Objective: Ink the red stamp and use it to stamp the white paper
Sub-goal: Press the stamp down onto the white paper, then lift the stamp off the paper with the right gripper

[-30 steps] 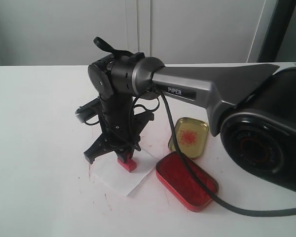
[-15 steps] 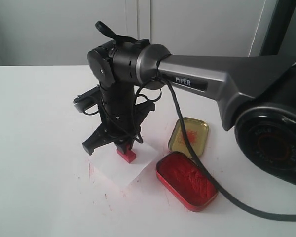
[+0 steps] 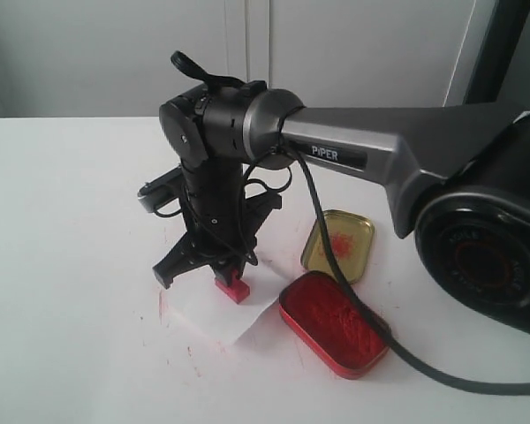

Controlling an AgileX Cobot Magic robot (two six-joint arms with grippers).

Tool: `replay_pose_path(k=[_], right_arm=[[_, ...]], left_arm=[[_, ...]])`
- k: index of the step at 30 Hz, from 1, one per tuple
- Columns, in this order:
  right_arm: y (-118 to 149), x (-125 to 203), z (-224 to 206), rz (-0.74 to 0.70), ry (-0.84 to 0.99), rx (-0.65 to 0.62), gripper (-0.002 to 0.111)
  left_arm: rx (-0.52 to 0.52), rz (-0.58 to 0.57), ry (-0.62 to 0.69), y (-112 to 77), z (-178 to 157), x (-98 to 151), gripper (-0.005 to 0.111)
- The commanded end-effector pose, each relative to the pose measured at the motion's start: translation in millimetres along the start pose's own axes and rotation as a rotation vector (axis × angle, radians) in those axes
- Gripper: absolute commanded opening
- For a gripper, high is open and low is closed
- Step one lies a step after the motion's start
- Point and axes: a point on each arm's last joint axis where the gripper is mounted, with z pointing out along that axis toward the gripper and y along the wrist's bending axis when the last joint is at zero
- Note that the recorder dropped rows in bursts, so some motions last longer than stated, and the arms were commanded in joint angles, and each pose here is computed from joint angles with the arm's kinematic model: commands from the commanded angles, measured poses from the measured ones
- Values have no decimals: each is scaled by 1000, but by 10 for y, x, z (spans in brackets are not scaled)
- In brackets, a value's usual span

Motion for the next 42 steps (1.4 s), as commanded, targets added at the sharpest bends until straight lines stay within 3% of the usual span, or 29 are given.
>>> replay_pose_path(k=[1,20,26,31,42], right_arm=[[-17,14,1,7,7,8,0],[-71,22,-138,45,-23,4,0],[-305,28,-146,125,-23,-47,0],[-520,29,-143,207,-34,-186,0],[-1236,1,-187,392,-223,-408,0]], left_arm=[[10,-1,3,-7,9,20,0],[10,-1,3,-7,9,20,0],[10,-1,3,-7,9,20,0],[10,-1,3,-7,9,20,0],[10,-1,3,-7,9,20,0]])
